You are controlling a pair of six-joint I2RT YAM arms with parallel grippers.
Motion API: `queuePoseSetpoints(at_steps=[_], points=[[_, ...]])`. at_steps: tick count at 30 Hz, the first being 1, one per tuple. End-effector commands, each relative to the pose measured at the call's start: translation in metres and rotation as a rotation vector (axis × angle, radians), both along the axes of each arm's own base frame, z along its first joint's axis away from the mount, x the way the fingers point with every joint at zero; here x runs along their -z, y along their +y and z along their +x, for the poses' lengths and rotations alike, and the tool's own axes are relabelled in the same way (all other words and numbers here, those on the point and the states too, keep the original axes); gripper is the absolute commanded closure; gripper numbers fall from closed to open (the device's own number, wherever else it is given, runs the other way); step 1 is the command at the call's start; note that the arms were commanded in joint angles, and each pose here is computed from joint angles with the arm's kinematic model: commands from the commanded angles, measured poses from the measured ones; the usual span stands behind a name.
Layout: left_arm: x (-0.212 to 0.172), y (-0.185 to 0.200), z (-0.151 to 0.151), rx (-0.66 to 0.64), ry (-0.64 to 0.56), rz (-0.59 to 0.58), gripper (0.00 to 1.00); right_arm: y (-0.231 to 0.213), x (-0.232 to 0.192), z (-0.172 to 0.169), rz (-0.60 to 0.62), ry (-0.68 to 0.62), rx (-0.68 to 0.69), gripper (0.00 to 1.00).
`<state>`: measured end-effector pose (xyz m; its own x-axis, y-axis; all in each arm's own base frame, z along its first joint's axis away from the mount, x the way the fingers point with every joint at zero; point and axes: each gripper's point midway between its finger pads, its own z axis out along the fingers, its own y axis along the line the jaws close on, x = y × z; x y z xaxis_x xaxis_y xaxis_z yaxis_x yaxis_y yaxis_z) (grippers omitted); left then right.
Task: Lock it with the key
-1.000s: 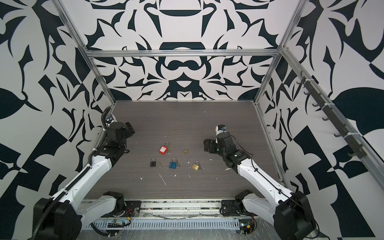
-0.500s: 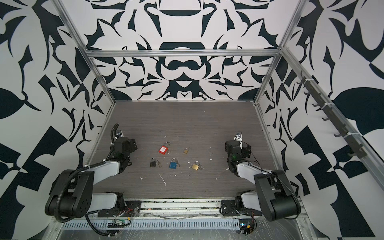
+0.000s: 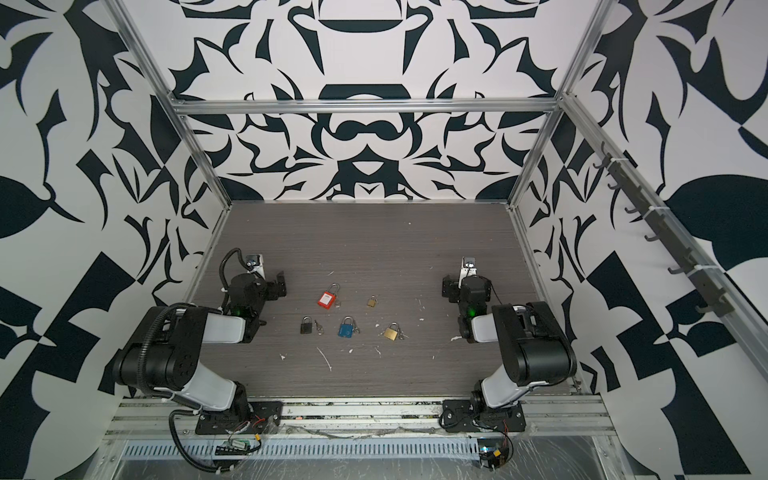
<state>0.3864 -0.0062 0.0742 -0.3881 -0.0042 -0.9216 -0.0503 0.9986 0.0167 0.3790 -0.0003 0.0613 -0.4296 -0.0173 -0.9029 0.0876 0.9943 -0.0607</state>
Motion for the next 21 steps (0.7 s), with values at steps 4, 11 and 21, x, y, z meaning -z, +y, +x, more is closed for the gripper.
queuePoseSetpoints(at_steps=[4,11,21], points=[[-0.0139,-0.0021,0.0061,0.018,-0.060,-0.009,0.01,0.0080,-0.0176,0.0086,0.008,-0.055,-0.048,0.01],[-0.0128,-0.0021,0.0070,0.015,-0.055,-0.012,0.01,0.0080,-0.0173,0.0086,0.008,-0.055,-0.048,0.01],[-0.0093,-0.0024,0.0098,0.020,-0.034,-0.016,0.01,0.0075,-0.0173,0.0086,0.007,-0.054,-0.045,0.01]])
